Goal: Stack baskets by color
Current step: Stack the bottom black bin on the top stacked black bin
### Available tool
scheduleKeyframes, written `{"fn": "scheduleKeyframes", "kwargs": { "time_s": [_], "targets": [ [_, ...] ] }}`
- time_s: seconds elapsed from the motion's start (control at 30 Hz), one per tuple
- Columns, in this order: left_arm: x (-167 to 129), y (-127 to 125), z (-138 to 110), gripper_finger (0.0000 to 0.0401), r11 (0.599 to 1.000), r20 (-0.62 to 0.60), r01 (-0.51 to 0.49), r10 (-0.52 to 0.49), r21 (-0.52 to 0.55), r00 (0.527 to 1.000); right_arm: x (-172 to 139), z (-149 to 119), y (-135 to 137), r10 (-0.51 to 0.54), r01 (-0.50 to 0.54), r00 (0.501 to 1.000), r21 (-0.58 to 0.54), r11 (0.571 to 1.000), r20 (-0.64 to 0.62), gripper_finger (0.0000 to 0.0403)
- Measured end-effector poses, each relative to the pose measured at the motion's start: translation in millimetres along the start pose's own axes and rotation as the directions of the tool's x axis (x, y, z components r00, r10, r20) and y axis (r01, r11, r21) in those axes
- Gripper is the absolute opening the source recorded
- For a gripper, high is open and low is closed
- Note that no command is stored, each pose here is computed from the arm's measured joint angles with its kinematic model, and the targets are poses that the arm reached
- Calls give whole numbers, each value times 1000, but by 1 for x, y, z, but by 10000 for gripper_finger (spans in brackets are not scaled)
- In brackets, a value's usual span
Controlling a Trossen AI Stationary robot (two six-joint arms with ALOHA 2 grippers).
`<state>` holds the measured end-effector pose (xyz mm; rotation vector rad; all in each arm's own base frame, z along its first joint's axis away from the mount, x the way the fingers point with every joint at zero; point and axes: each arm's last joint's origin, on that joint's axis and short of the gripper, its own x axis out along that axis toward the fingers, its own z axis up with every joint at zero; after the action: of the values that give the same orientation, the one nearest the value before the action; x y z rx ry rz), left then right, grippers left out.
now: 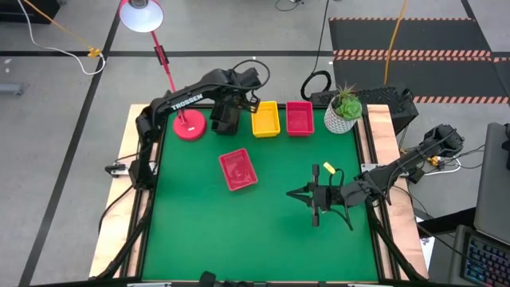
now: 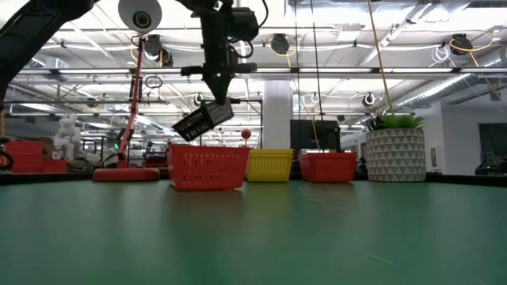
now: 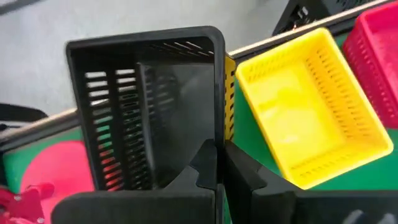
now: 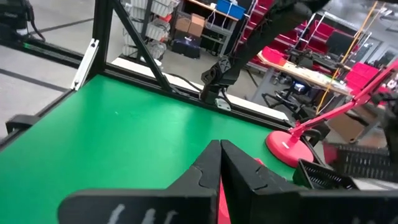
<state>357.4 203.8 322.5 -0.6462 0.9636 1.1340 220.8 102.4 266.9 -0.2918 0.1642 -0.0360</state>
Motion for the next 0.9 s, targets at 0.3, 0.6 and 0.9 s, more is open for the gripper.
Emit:
{"fn": "scheduleKeyframes", "kwargs": {
  "time_s": [0.3, 0.6, 0.9],
  "targets": [
    [28, -6, 0, 12, 999, -54, -37, 37, 4, 998, 0, 2, 0, -3, 4, 1000, -61, 998, 18, 4],
    [32, -5, 0, 12, 999, -60, -48, 47, -17, 997, 0, 2, 0, -2, 3, 1000, -62, 998, 18, 4],
    [45, -5, 1, 11, 997, -83, -74, 72, -26, 994, 0, 2, 0, -1, 2, 1000, -63, 998, 17, 4]
  ]
}}
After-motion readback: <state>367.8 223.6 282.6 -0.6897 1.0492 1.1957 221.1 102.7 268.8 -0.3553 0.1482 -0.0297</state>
